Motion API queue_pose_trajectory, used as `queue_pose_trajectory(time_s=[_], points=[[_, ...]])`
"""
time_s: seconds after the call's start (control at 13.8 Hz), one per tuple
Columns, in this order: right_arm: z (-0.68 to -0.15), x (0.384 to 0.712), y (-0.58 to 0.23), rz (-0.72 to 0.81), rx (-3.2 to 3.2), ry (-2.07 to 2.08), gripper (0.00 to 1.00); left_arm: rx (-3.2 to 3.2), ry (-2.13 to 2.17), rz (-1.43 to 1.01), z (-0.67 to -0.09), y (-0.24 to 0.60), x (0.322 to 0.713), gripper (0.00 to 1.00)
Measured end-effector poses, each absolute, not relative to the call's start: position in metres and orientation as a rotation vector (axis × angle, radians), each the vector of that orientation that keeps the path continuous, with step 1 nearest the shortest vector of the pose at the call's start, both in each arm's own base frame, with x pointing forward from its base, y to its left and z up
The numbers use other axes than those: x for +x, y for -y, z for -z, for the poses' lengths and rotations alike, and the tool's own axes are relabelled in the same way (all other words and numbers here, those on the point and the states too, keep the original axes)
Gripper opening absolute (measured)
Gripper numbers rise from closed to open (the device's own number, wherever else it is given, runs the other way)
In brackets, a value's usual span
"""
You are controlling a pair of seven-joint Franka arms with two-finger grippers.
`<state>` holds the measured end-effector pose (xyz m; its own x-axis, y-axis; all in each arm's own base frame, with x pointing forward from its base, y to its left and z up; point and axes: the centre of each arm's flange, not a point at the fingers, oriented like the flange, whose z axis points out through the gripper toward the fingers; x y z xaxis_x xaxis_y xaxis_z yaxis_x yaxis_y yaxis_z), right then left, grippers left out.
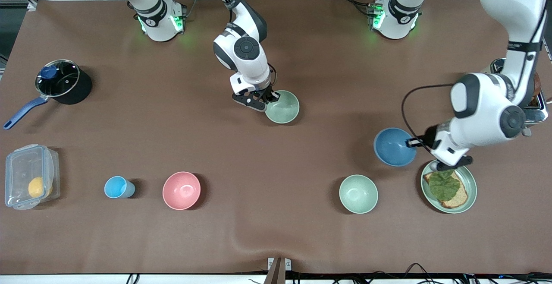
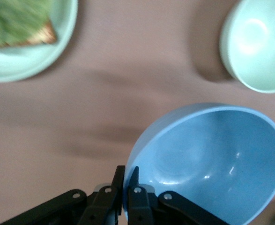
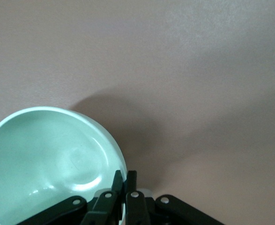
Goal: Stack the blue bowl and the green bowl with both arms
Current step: 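Set the green bowl down while the left gripper carries the blue bowl over it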
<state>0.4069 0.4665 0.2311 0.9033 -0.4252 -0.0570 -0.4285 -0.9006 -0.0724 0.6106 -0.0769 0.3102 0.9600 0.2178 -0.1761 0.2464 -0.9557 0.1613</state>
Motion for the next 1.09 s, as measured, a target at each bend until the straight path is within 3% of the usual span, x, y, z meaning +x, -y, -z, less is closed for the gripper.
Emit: queue_pose_trajectory(time_s=[0.29,0.72,0.94,1.09], points=[[-0.225,0.407,-0.468,-0.059,-2.988,-0.686,0.07,2.914,-0.389,0.181,-0.305,0.145,0.578,0.06],[-0.244,0.438,-0.463,-0.033,-2.931,-0.824,0.7,2.898,-0.435,0.181,-0.297,0.193,0.55,0.06],[-0.25,0.464,-0.443,-0.125,-2.826,-1.025,0.99,2.885,-0.456,0.201,-0.301,0.222,0.539,0.06],[-0.25,0.49,-0.414,-0.252,-2.686,-1.241,1.0,2.879,-0.466,0.218,-0.303,0.244,0.529,0.06]])
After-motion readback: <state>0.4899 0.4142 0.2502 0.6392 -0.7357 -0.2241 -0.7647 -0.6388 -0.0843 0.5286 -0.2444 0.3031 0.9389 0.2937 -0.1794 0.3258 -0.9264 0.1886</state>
